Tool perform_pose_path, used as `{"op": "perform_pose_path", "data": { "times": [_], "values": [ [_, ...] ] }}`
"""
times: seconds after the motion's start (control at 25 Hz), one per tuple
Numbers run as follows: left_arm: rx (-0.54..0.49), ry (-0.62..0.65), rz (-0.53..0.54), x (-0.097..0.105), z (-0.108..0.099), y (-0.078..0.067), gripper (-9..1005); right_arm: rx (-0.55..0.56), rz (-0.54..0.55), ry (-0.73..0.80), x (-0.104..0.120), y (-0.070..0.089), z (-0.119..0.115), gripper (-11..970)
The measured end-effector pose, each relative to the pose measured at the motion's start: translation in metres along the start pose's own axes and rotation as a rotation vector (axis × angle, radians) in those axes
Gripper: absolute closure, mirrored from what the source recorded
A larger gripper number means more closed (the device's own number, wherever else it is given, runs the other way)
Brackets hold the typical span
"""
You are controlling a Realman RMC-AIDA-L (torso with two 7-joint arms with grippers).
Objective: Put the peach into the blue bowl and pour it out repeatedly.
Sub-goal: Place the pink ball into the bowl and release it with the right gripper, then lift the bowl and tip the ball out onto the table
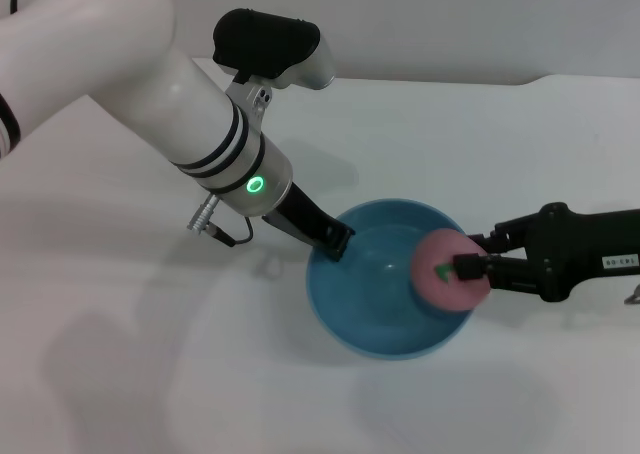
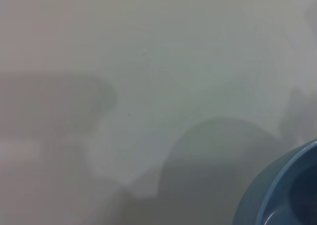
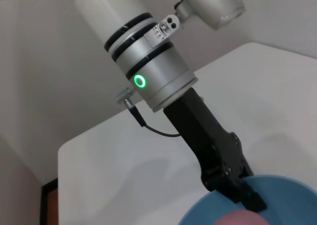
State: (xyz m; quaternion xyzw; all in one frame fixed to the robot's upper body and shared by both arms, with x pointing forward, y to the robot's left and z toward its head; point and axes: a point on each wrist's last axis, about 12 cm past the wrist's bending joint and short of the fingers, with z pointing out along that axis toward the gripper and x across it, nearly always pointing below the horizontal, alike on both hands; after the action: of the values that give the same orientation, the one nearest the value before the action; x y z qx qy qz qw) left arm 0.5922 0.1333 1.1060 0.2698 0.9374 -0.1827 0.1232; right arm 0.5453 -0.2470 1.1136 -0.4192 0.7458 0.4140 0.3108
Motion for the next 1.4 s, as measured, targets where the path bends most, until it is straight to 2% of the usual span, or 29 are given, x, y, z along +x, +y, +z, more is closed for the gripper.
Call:
{"op": "perform_pose_path", "data": {
  "times": [0.04,0.12,0.36,0.52,0.68,0.84,1.0,1.2,1.28,1.4],
  "values": [
    [0.001,-0.001,0.0,0.0,0.0,0.0,996,0.003,-0.002,0.0,-0.001,-0.001,0.001,895],
    [0.008,-0.002,-0.003,0.0,0.0,0.0,996,0.005,-0.01,0.0,-0.004,-0.002,0.002,698],
    [0.009,-0.001,-0.005,0.001,0.0,0.0,996,0.01,-0.017,-0.003,-0.007,-0.003,0.001,569],
    [0.008,-0.005,0.0,0.001,0.0,0.0,996,0.081,0.012,-0.083,-0.01,-0.01,-0.008,569],
    [0.032,-0.067,0.026,-0.005,0.002,-0.005,996,0.204,0.127,-0.228,-0.003,-0.024,-0.029,568],
    [0.117,-0.218,0.06,-0.009,0.008,-0.013,996,0.32,0.263,-0.391,0.02,-0.032,-0.053,568],
    [0.135,-0.371,0.054,-0.005,0.012,-0.008,996,0.427,0.38,-0.506,0.05,-0.034,-0.074,568],
    [0.026,-0.544,0.129,0.004,0.022,-0.005,996,0.502,0.473,-0.573,0.08,-0.028,-0.091,568],
    [-0.026,-0.584,0.175,0.006,0.027,-0.009,996,0.515,0.487,-0.579,0.086,-0.025,-0.094,567],
    [-0.129,-0.646,0.338,0.006,0.034,-0.023,997,0.524,0.499,-0.581,0.092,-0.023,-0.096,567]
  ]
}}
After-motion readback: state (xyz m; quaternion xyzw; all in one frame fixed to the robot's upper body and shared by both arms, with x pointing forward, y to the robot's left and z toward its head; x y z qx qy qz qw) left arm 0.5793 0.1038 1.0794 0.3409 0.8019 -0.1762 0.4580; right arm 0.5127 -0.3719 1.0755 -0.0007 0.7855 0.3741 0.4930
